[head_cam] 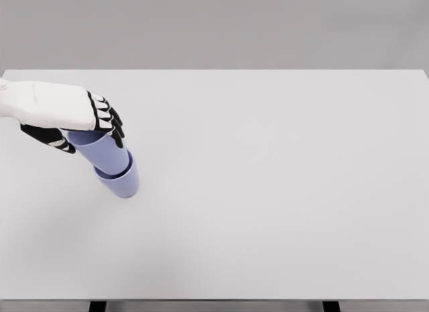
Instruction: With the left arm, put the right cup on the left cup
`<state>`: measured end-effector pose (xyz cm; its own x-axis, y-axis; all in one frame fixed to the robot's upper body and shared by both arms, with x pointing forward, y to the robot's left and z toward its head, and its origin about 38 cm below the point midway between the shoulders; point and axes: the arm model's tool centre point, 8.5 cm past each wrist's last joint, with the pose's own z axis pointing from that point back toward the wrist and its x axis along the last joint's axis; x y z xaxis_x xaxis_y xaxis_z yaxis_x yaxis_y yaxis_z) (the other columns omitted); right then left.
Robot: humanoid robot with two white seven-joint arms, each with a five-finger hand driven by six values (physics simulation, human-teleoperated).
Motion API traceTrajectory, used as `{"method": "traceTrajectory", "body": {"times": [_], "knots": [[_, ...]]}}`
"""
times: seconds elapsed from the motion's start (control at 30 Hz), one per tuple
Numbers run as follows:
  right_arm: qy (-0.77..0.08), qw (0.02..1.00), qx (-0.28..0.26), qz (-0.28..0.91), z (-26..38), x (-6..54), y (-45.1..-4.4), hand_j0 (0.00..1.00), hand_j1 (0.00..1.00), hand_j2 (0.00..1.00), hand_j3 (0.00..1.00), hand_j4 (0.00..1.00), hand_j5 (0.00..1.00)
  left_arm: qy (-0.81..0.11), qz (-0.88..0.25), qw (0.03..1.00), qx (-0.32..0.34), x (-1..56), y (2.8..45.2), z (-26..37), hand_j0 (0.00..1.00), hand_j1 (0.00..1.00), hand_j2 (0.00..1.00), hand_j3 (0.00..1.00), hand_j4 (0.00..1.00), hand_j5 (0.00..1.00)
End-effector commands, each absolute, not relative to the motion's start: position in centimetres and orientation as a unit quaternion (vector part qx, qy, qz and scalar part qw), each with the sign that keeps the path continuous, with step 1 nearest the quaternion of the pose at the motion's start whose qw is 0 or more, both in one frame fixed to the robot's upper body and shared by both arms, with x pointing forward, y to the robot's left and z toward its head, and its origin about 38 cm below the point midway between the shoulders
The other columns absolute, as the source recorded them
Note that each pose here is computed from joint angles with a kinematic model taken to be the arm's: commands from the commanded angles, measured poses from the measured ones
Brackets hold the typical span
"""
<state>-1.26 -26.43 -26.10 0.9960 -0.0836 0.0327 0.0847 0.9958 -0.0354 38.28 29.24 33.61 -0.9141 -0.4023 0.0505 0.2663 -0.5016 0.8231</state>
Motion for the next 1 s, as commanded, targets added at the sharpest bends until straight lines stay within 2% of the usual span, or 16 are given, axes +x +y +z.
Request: {"method": "traceTrajectory", "body": {"times": [0.0,0.3,0.8,0.87,0.97], "knots": [[-0.016,0.999,-0.018,-0.042,-26.1,-1.3,-26.4,1.0,1.0,1.0,1.0,1.0,1.0,-0.459,-0.864,0.195,0.075,38.3,29.3,33.6,0.78,0.78,0.78,0.78,0.78,0.78],[-0.016,0.999,-0.018,-0.042,-26.1,-1.3,-26.4,1.0,1.0,1.0,1.0,1.0,1.0,-0.459,-0.864,0.194,0.076,38.3,29.3,33.6,0.86,0.86,0.86,0.86,0.86,0.86],[-0.016,0.999,-0.018,-0.042,-26.1,-1.2,-26.4,1.0,1.0,1.0,1.0,1.0,1.0,-0.46,-0.863,0.194,0.076,38.1,29.4,33.8,0.88,0.88,0.88,0.88,0.88,0.88],[-0.016,0.999,-0.018,-0.042,-26.1,-1.2,-26.4,1.0,1.0,1.0,1.0,1.0,1.0,-0.462,-0.862,0.194,0.076,38.0,29.4,33.9,0.96,0.96,0.96,0.96,0.96,0.96],[-0.016,0.999,-0.018,-0.042,-26.1,-1.3,-26.4,1.0,1.0,1.0,1.0,1.0,1.0,-0.471,-0.856,0.196,0.08,37.8,29.7,34.8,0.99,0.99,0.99,0.99,0.99,0.99]]}}
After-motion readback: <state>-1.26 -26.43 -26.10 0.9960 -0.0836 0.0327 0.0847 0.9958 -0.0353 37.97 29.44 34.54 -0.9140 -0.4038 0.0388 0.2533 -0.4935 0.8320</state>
